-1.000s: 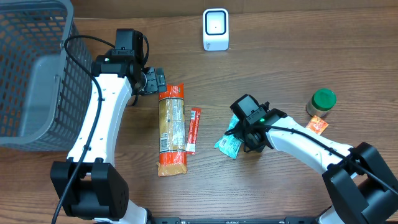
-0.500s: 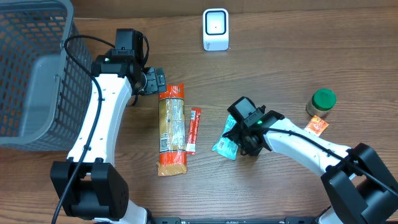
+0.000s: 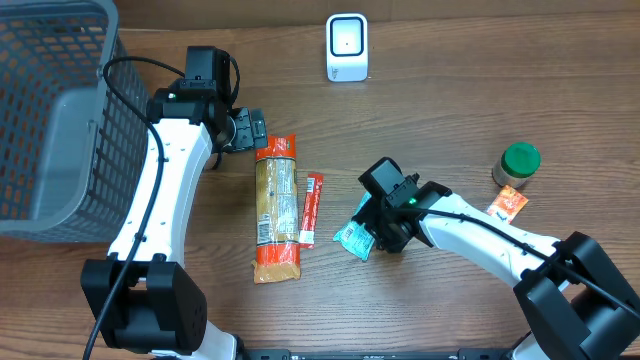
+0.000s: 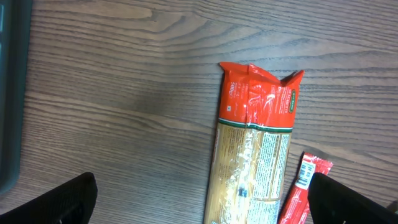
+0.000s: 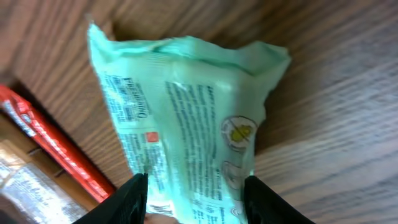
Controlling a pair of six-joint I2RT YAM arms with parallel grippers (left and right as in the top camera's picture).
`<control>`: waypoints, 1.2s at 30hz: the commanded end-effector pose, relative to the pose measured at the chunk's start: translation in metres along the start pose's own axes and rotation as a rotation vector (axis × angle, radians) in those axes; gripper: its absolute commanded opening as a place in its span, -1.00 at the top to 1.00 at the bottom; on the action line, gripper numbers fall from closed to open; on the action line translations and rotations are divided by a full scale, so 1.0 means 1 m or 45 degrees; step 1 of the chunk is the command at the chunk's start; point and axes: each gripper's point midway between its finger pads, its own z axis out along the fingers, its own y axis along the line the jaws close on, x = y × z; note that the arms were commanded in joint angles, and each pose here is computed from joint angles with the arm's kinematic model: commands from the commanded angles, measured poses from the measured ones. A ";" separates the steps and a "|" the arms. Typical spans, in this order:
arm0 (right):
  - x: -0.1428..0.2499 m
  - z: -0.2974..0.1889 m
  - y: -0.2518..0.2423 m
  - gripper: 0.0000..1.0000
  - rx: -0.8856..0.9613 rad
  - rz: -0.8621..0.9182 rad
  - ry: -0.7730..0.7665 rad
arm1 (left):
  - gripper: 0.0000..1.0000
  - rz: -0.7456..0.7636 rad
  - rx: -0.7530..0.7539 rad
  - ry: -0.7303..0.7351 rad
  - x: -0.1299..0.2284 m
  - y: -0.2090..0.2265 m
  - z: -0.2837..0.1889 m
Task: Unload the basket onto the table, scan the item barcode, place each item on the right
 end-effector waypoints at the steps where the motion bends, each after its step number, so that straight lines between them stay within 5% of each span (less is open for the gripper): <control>1: -0.004 -0.006 0.004 -0.02 -0.033 -0.016 -0.017 | -1.00 0.002 -0.001 -0.036 -0.006 0.001 -0.008; 25: -0.023 -0.004 -0.013 0.11 0.058 -0.042 -0.161 | -0.99 0.002 -0.001 -0.036 -0.006 0.001 -0.008; 36: -0.026 -0.004 -0.013 0.34 0.064 -0.044 -0.183 | -1.00 0.002 -0.001 -0.036 -0.006 0.001 -0.008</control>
